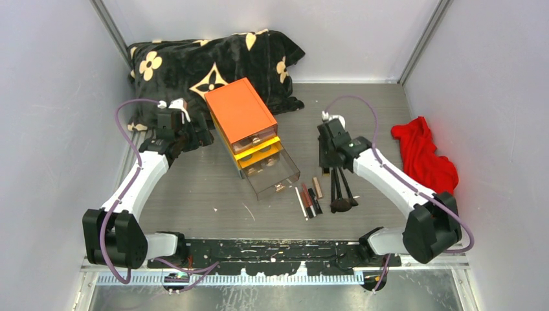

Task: Organize the makeup
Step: Pick up the lipstick at the center of the board, then place the lipstick in the drawer.

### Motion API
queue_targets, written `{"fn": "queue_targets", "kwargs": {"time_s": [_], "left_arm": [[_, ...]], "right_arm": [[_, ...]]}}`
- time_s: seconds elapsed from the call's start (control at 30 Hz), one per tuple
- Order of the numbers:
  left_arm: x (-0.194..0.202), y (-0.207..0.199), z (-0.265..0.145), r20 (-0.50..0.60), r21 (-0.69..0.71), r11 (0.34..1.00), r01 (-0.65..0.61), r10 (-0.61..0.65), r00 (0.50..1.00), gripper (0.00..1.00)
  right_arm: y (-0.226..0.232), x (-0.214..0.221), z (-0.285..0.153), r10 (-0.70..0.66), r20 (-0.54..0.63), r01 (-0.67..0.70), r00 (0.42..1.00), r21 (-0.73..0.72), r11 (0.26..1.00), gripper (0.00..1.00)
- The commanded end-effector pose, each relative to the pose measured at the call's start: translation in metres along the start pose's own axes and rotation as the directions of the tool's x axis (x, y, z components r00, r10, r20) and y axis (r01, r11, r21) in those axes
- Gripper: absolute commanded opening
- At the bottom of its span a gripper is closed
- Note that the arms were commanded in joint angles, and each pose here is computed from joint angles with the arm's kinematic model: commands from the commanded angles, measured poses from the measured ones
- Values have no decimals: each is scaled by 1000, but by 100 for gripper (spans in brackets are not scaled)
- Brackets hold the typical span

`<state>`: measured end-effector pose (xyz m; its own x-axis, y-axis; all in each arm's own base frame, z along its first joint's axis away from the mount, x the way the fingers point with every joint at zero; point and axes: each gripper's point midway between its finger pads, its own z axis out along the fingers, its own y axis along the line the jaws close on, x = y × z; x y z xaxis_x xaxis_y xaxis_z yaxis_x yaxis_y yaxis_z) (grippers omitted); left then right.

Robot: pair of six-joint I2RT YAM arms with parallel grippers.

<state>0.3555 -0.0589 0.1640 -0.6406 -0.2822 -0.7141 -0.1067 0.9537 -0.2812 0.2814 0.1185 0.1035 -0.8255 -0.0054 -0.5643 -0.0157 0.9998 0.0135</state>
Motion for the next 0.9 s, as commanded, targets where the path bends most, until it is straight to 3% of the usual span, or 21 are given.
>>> {"fn": "queue_targets", "kwargs": {"time_s": [0.0,0.17,0.53,0.87], "left_arm": [[-13,-6,-5,57,23,1000,-10,9,998,100],[-13,-7,-6,59,30,1000,-4,3,998,100],[-15,-8,-5,62,33,999,-4,2,998,100],[-14,-8,-3,59,32,999,-6,4,998,100]], "right_arm": [[12,-65,-56,-57,134,66,989,-66,996,1],[42,-97,-73,-74,159,104,985,-190,976,1],[106,-107,-85,-75,199,158,977,-447,881,1],[144,-94,-87,-136,208,221,969,-477,850,1]]}}
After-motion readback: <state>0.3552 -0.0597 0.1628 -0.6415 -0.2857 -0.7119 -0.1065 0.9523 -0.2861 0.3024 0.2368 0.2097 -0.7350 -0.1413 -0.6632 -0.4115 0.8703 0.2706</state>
